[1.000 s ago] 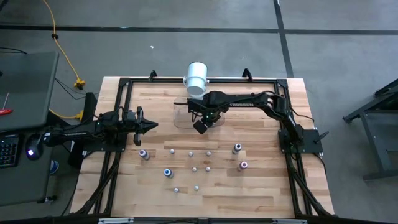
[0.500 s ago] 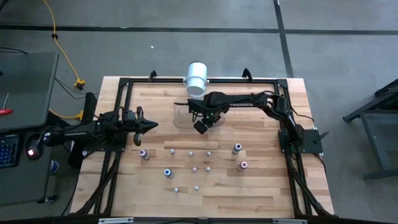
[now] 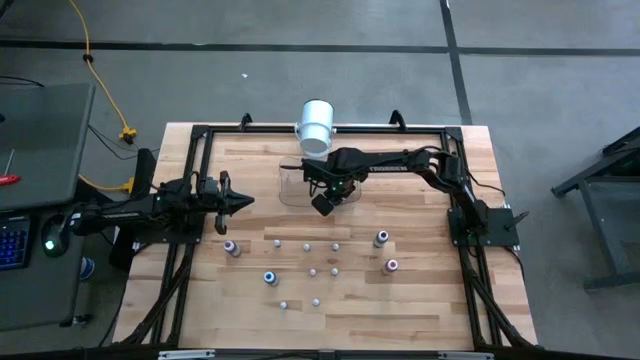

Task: Pick & Place food coloring
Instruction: Put the small black food coloring bottle into the transparent bin

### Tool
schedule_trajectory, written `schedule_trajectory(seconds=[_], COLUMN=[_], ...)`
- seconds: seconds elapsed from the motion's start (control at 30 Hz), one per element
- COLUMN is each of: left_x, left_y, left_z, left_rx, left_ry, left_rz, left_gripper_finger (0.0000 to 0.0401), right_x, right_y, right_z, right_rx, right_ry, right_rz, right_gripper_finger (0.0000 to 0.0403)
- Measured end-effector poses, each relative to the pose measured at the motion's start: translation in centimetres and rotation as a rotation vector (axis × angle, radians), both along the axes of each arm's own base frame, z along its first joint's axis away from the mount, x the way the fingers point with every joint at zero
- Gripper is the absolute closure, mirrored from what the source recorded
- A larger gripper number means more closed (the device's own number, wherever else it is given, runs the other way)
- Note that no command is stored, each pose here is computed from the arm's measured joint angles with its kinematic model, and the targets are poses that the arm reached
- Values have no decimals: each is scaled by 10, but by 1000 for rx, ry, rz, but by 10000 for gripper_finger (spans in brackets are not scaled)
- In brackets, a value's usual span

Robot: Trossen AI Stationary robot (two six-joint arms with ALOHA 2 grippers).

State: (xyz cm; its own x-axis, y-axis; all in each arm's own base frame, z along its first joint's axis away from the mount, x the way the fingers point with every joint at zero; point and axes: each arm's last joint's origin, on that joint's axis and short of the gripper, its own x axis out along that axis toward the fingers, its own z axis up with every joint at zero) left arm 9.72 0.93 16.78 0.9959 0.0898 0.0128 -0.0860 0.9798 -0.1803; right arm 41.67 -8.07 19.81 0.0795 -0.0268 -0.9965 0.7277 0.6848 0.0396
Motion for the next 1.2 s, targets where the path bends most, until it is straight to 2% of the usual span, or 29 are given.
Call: schedule_trajectory(seconds=[0.57,0.9,1.2], left_x=[0,0,0], left_y=[0,0,0], left_z=[0,0,0], left_rx=[0,0,0], left_ry=[0,0,0], left_rz=[0,0,-1], left_gripper_finger=[400,400,400], right_x=[0,-12,-24], right_y=[0,1,19], right_z=[2,42,78], right_rx=[-8,-71,-59], right_ry=[-4,-92,-189], right_rz=[5,17,32], right_gripper_finger=[316,315,315])
